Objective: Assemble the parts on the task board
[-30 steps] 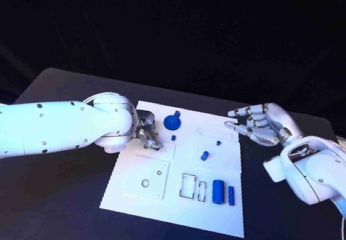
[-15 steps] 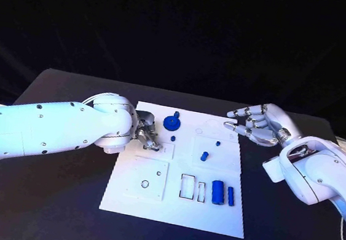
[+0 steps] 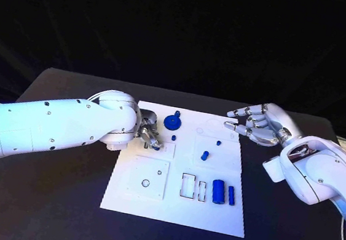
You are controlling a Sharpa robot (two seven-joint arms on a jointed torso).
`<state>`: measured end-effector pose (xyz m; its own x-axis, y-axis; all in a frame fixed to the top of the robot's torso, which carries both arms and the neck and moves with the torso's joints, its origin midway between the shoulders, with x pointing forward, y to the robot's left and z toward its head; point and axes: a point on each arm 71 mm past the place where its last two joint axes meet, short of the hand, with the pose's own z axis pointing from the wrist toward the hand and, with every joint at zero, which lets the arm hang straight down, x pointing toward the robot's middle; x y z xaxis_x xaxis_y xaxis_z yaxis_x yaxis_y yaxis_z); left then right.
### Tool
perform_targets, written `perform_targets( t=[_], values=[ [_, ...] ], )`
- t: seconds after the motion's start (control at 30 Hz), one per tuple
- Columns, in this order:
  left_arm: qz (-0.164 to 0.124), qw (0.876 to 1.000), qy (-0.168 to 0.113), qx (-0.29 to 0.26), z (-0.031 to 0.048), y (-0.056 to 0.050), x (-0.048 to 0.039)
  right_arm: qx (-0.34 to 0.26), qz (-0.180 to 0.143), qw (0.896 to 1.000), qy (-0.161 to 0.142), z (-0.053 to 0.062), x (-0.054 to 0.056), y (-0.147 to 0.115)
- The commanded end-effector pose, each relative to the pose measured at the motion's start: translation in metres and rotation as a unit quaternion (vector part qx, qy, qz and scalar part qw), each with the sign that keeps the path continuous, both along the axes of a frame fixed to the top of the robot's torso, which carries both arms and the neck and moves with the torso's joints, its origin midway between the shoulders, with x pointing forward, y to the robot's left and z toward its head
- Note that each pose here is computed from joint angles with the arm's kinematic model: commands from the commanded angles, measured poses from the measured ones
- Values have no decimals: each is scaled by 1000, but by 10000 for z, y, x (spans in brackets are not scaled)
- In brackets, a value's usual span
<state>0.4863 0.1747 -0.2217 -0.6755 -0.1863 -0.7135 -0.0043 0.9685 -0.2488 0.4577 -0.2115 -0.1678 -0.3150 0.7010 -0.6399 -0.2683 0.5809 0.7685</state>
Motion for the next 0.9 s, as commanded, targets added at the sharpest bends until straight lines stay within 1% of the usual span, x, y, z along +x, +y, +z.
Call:
perform_targets(
  t=[0.03, 0.3, 0.43, 0.9],
  values=[
    [-14, 999, 34, 18, -118, -19, -49, -5, 8, 1000, 5, -11, -10, 17],
    [-16, 999, 39, 18, -128, -38, -36, -6, 9, 1000, 6, -14, -10, 14],
    [-12, 999, 38, 14, -131, -41, -23, -6, 9, 1000, 6, -14, -10, 12],
    [-6, 999, 40, 12, -142, -30, 4, -7, 9, 1000, 8, -17, -9, 12]
  ],
)
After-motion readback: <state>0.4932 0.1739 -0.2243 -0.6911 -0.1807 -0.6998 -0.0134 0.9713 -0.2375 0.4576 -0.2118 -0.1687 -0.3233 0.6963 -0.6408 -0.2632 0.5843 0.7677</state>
